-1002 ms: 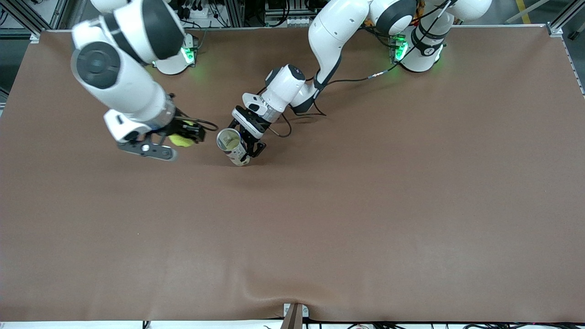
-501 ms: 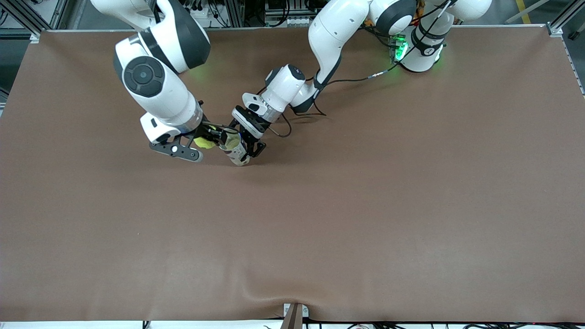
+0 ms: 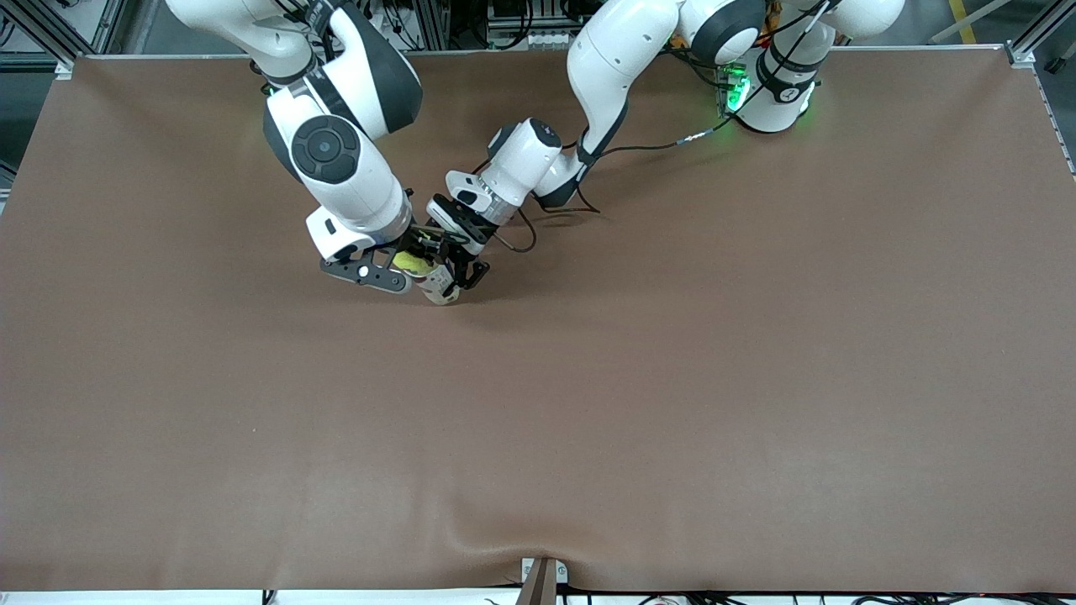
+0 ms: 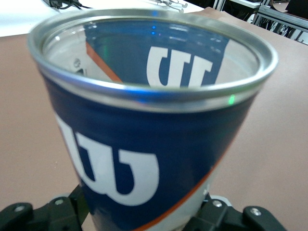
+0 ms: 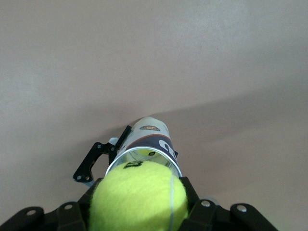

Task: Insert tennis ball vertically with right arm
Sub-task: 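Open the right gripper to drop the second ball into the can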

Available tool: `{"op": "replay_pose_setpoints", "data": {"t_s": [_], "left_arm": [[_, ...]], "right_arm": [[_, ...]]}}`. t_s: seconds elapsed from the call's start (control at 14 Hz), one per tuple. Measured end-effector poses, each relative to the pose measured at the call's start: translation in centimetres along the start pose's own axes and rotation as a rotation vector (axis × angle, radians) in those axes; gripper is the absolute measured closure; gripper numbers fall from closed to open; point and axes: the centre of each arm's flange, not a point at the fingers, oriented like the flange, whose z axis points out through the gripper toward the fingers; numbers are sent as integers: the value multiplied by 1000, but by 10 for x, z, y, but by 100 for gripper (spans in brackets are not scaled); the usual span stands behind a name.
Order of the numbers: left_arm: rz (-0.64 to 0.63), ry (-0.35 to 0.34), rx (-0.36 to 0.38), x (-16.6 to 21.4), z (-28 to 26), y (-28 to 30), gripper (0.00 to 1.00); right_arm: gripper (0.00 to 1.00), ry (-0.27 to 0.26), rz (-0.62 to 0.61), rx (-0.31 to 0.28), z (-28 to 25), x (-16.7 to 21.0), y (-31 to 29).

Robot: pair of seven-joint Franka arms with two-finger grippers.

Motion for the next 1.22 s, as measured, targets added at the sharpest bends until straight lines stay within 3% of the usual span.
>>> {"op": "replay_pose_setpoints", "data": {"t_s": [0.64, 0.72, 0.93, 1.22], "left_arm": [[0, -1, 0, 0, 0, 0, 15], [0, -1, 0, 0, 0, 0, 14], [1, -2, 0, -1, 0, 0, 14], [1, -3, 0, -1, 0, 0, 14]], "right_arm": [[33, 5, -10, -7, 21, -5, 1], [28, 6, -10, -7, 22, -5, 1], [1, 6, -10, -7, 22, -4, 2], [0, 7, -9, -8, 22, -4, 2]]}}
